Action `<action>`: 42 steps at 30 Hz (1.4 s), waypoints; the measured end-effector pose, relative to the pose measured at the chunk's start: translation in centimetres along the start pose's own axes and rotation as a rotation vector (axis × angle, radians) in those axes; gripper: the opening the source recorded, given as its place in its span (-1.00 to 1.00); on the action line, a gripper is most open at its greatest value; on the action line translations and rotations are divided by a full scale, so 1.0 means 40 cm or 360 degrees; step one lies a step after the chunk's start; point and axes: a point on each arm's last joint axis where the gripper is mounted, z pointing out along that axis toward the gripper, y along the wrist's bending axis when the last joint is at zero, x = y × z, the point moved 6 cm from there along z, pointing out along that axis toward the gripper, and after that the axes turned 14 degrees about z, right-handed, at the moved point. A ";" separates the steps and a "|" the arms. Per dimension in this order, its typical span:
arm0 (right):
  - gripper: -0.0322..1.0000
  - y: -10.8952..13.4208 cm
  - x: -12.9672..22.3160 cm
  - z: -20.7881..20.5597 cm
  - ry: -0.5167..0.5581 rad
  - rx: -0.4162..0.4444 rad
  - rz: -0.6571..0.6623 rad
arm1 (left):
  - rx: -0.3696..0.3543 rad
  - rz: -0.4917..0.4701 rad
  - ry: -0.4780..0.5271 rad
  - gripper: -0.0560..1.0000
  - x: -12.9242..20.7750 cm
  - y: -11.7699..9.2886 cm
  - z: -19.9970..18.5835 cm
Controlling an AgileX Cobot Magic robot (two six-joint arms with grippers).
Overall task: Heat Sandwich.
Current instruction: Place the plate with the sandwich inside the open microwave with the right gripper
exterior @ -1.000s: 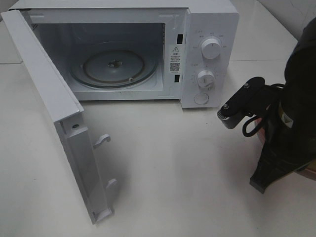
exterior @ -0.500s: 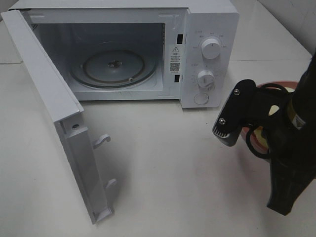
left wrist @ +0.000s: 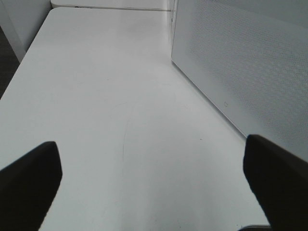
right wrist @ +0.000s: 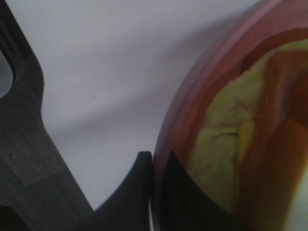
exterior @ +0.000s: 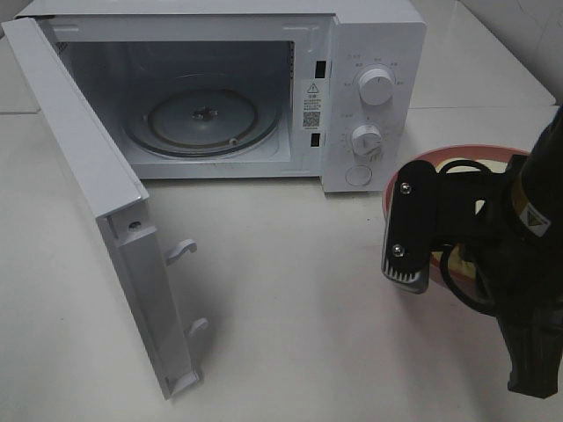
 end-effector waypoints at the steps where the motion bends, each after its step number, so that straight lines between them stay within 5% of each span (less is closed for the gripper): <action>1: -0.87 0.000 -0.003 0.000 -0.0013 0.0001 -0.0027 | 0.0000 0.0000 0.0000 0.94 0.000 0.000 0.000; 21: -0.85 0.022 -0.078 -0.009 -0.0346 -0.0006 -0.0821 | 0.0000 0.0000 0.0000 0.94 0.000 0.000 0.000; 33: -0.85 0.019 -0.103 -0.015 -0.0452 0.0046 -0.0907 | 0.0000 0.0000 0.0000 0.94 0.000 0.000 0.000; 42: -0.85 0.036 -0.106 -0.017 -0.0488 0.0031 -0.1234 | 0.0000 0.0000 0.0000 0.94 0.000 0.000 0.000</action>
